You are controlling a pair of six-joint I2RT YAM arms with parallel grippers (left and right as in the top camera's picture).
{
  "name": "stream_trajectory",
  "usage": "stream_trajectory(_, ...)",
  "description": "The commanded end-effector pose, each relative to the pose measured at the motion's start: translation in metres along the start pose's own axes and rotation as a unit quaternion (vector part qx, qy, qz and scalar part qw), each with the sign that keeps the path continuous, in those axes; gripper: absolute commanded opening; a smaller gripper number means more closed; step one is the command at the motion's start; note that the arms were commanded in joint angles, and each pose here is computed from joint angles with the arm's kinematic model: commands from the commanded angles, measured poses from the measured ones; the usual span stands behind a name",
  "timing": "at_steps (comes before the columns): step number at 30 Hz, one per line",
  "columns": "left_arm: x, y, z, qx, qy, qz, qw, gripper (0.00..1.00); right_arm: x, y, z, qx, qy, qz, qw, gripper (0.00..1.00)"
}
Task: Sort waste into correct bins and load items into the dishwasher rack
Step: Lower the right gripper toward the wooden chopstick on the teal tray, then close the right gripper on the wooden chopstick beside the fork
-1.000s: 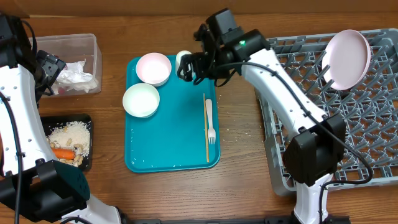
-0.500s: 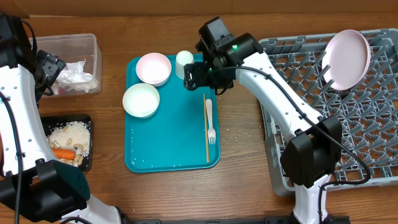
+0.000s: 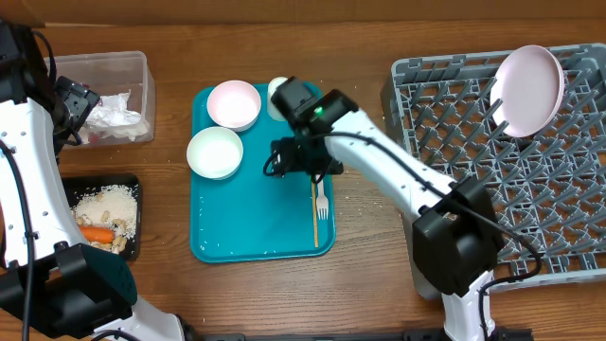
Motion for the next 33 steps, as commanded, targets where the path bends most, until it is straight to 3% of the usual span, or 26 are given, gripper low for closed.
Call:
stream_trajectory(1, 0.001, 0.002, 0.002, -0.008, -0.004, 0.001, 1.000, 1.00, 0.001, -0.005, -0.002, -0.008, -0.022, -0.029, 0.999, 0.89)
stream_trajectory(33, 0.001, 0.002, 0.002, -0.008, -0.004, 0.001, 1.000, 1.00, -0.006, -0.078, -0.005, 0.044, -0.034, -0.051, 0.997, 0.87)
Point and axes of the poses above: each gripper's point midway between its finger pads, its own y axis back along the fingers, its own x axis along the line the jaws close on, z = x × y, the point moved 9 cm from there along y, back along the fingers, and after that the axes turned 15 degrees about y, right-handed, at the moved point
